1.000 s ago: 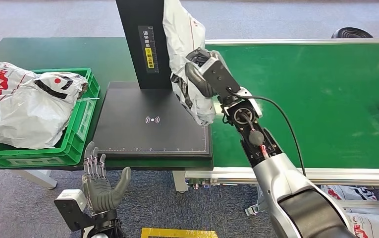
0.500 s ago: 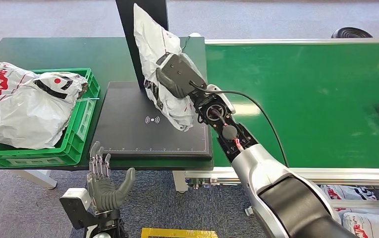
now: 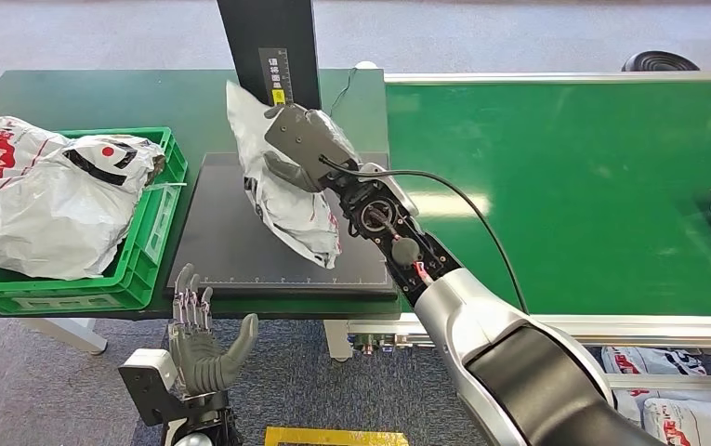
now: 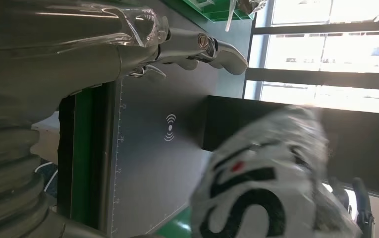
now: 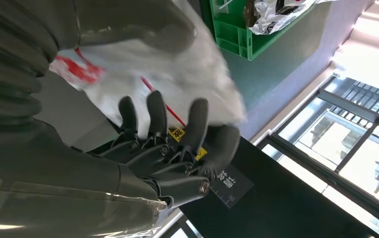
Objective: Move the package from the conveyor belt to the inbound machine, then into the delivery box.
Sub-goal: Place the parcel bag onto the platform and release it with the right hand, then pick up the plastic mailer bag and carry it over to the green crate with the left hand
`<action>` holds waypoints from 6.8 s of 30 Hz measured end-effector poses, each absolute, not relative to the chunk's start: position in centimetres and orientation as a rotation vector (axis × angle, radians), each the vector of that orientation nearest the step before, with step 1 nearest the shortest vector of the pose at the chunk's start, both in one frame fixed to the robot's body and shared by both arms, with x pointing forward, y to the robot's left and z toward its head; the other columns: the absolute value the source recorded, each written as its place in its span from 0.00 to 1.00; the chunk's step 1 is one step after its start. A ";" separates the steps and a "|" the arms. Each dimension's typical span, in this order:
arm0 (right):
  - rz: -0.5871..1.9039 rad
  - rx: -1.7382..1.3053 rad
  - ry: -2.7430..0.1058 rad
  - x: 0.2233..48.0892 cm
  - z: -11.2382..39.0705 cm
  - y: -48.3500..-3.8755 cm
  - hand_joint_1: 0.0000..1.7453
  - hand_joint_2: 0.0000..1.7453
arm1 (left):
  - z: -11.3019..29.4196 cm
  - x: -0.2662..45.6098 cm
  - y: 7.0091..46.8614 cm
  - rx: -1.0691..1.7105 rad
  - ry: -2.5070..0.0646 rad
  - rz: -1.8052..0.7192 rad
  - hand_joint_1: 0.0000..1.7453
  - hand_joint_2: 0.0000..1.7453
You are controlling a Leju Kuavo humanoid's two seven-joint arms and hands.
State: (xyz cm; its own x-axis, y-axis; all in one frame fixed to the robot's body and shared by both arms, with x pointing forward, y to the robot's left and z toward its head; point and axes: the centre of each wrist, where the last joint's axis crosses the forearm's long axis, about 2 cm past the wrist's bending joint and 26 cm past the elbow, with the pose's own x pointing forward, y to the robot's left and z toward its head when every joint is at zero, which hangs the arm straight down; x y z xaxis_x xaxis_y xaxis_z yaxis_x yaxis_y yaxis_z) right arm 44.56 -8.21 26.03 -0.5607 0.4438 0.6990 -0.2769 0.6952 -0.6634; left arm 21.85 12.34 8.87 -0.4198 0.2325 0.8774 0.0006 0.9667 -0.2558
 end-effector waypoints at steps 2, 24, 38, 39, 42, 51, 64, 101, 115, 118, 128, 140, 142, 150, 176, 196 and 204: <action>0.951 -0.128 -1.946 44.5 26.0 -8.1 0.06 1.00 | 8.9 21.9 12.3 -0.166 -1.991 0.259 0.00 1.00; 0.952 -0.133 -1.913 44.4 25.6 -8.0 0.00 1.00 | 8.9 22.0 12.3 -0.167 -1.991 0.259 0.00 1.00; 0.626 -0.035 -2.228 42.7 21.6 -9.6 0.00 1.00 | 10.8 25.3 14.4 -0.042 -2.125 0.167 0.00 1.00; 0.565 -0.027 -2.245 42.3 21.0 -9.9 0.00 1.00 | 11.0 25.6 14.8 -0.036 -2.138 0.160 0.00 1.00; 0.429 -0.017 -2.278 41.0 19.9 -10.8 0.00 1.00 | 11.3 26.4 15.8 -0.020 -2.161 0.146 0.00 1.00; 0.203 -0.012 -2.343 36.0 16.9 -14.3 0.00 1.00 | 10.6 26.3 17.4 0.024 -2.153 0.131 0.00 1.00; 0.044 0.009 -2.314 29.9 14.4 -14.6 0.00 1.00 | 9.9 26.2 18.8 -0.128 -2.128 0.114 0.00 1.00; 0.006 0.112 -2.194 23.3 11.0 -15.1 0.00 1.00 | 23.4 47.3 24.9 0.183 -1.776 -1.411 0.00 1.00; -0.024 0.107 -2.209 23.4 11.5 -15.5 0.00 1.00 | 24.5 47.8 19.9 0.114 -1.460 -1.645 0.00 1.00; -0.028 0.117 -2.208 23.5 11.6 -15.6 0.00 1.00 | 23.9 47.6 19.7 0.078 -1.378 -1.683 0.00 1.00; -0.049 0.120 -2.205 23.7 11.6 -15.8 0.00 1.00 | 21.7 46.9 20.1 0.029 -1.251 -1.715 0.00 1.00; -0.058 0.110 -2.210 24.1 11.8 -16.1 0.00 1.00 | 18.4 45.6 21.2 0.005 -1.211 -1.683 0.00 1.00; -0.057 0.108 -2.210 24.1 11.7 -16.2 0.00 1.00 | 17.8 45.3 21.4 0.009 -1.229 -1.667 0.00 1.00; -0.051 0.093 -2.211 24.1 11.7 -16.4 0.00 1.00 | 15.2 44.0 21.8 0.042 -1.306 -1.605 0.66 1.00; -0.035 0.068 -2.198 23.9 11.3 -16.5 0.00 1.00 | 14.6 43.6 21.8 0.217 -1.488 -1.382 1.00 1.00; -0.057 0.061 -2.180 23.7 10.9 -16.4 0.00 1.00 | 18.1 45.4 23.3 0.131 -1.842 -0.616 1.00 1.00; -0.068 0.039 -2.180 23.7 11.0 -16.2 0.00 1.00 | 21.8 47.0 23.6 0.186 -1.858 -0.600 1.00 1.00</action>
State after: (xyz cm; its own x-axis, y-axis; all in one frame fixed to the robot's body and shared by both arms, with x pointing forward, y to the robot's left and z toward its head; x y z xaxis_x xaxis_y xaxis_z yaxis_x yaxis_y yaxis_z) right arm 23.71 -16.22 11.02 -0.5732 -0.0536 0.8177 -0.0028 0.9980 0.0635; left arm 47.03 23.64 21.80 -0.3685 -0.4066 0.8360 0.1586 0.8586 0.4876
